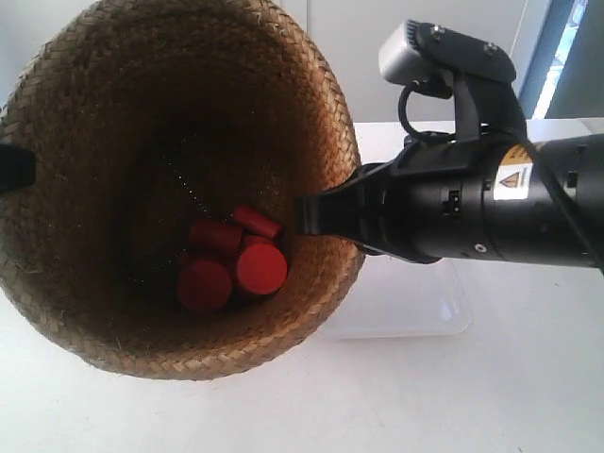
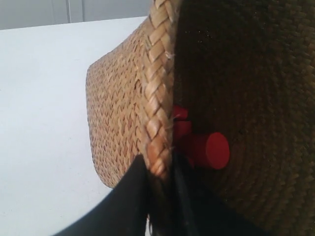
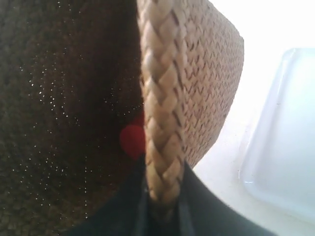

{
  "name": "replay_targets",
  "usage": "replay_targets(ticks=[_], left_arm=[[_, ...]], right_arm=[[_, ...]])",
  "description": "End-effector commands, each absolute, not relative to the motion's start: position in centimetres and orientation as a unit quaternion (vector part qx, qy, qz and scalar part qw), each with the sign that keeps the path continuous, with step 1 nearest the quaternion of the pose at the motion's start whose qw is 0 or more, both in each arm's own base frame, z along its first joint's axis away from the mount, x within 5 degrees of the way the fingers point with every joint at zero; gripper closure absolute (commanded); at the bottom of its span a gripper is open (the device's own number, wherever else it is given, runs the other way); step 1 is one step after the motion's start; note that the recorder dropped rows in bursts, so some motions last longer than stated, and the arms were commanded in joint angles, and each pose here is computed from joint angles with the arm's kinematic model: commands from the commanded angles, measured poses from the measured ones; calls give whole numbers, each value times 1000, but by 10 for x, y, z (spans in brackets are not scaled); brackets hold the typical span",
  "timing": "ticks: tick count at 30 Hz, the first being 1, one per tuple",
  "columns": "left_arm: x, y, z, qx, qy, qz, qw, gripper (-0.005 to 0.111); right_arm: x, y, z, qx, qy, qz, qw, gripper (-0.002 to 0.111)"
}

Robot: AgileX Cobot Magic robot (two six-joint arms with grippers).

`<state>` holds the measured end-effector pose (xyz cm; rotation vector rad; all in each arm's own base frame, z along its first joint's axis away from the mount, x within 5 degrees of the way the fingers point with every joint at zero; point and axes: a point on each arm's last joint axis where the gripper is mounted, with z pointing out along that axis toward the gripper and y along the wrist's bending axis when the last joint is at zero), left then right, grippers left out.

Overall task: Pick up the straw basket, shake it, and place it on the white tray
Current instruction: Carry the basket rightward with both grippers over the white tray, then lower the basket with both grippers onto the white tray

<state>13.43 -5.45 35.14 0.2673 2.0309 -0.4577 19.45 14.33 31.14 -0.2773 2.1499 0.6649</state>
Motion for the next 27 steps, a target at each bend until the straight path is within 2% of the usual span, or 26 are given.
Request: replay_targets(ticks=[1, 4, 5, 6, 8, 10, 17, 27], left_arm=[[132, -55, 373, 104, 811, -206, 537, 107], [97, -52, 429, 141, 729, -233, 628, 107], [95, -52, 428, 162, 730, -219, 626, 107], [103, -52, 406, 163, 764, -197, 593, 107], [131, -52, 357, 105, 832, -187, 512, 107], [141, -53, 334, 68, 852, -200, 478, 107], [138, -53, 355, 89, 818, -196, 534, 107], [135, -54, 356, 125, 819, -186, 528, 107]], right_arm=[[195, 143, 337, -135, 837, 263, 461, 108], [163, 131, 408, -163, 764, 302, 546, 108], [159, 129, 412, -171, 751, 302, 562, 108], [163, 132, 395, -179, 760, 283, 557, 108], [187, 138, 339, -129, 828, 261, 480, 108], [197, 143, 314, -100, 866, 251, 422, 108], [195, 151, 330, -127, 841, 267, 453, 108], [194, 150, 329, -132, 847, 260, 445, 108]])
